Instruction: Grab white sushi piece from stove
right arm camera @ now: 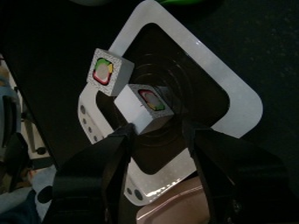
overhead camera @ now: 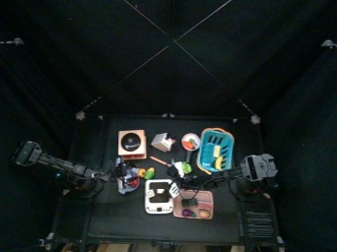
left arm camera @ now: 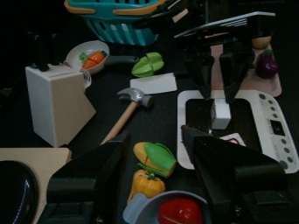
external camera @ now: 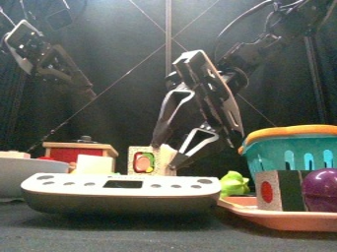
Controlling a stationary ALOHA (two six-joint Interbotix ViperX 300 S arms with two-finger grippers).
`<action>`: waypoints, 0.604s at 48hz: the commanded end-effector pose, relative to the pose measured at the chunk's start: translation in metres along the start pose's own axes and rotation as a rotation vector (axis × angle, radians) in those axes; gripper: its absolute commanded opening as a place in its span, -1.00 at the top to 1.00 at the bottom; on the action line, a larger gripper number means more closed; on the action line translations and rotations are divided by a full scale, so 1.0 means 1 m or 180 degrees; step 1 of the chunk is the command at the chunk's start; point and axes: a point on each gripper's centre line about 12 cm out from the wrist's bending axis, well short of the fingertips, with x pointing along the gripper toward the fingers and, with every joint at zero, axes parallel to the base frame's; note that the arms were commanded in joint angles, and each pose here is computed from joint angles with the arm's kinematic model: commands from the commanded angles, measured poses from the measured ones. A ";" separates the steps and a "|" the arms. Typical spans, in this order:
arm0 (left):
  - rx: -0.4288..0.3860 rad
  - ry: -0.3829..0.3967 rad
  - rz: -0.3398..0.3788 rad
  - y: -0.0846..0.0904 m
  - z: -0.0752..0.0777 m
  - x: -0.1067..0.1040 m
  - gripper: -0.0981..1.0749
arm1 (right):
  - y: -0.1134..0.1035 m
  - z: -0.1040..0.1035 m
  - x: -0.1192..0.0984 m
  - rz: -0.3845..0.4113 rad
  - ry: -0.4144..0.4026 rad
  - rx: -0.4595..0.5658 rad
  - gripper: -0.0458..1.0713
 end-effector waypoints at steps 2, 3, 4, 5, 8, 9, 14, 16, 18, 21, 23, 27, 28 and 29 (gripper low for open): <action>-0.0085 -0.0009 -0.0007 0.000 0.004 0.000 -0.64 | 0.018 0.014 -0.014 0.0164 -0.0133 -0.0086 -0.57; -0.0103 -0.0001 -0.0007 0.000 0.004 0.000 -0.64 | 0.020 0.015 -0.015 0.0180 -0.0144 -0.0113 -0.57; -0.0118 0.0002 -0.0007 0.000 0.004 0.000 -0.64 | 0.021 0.015 -0.016 0.0187 -0.0152 -0.0137 -0.57; -0.0134 0.0011 -0.0011 -0.001 0.004 0.000 -0.64 | 0.022 0.016 -0.018 0.0201 -0.0166 -0.0166 -0.57; -0.0209 0.0034 -0.0012 -0.001 0.004 0.000 -0.64 | 0.024 0.020 -0.023 0.0221 -0.0212 -0.0277 -0.57; -0.0246 0.0039 -0.0008 -0.001 0.005 0.000 -0.64 | 0.024 0.022 -0.025 0.0232 -0.0231 -0.0313 -0.57; -0.0466 0.0063 -0.0050 -0.003 0.010 0.000 -0.64 | 0.029 0.026 -0.034 0.0274 -0.0299 -0.0530 -0.57; -0.0559 0.0063 -0.0085 -0.004 0.014 -0.001 -0.64 | 0.030 0.027 -0.037 0.0285 -0.0325 -0.0590 -0.57; -0.0692 0.0060 -0.0140 -0.007 0.020 -0.001 -0.64 | 0.031 0.030 -0.040 0.0296 -0.0357 -0.0651 -0.57; -0.0840 0.0028 -0.0222 -0.009 0.030 -0.002 -0.64 | 0.031 0.034 -0.045 0.0307 -0.0403 -0.0725 -0.57; -0.0913 0.0003 -0.0285 -0.012 0.037 -0.003 -0.64 | 0.031 0.036 -0.047 0.0305 -0.0428 -0.0774 -0.57; -0.1023 -0.0049 -0.0384 -0.016 0.052 -0.005 -0.64 | 0.030 0.040 -0.053 0.0310 -0.0485 -0.0867 -0.57; -0.1035 -0.0058 -0.0398 -0.017 0.055 -0.006 -0.64 | 0.030 0.042 -0.055 0.0317 -0.0505 -0.0885 -0.57; -0.1041 -0.0059 -0.0410 -0.018 0.057 -0.006 -0.64 | 0.029 0.042 -0.056 0.0321 -0.0514 -0.0916 -0.57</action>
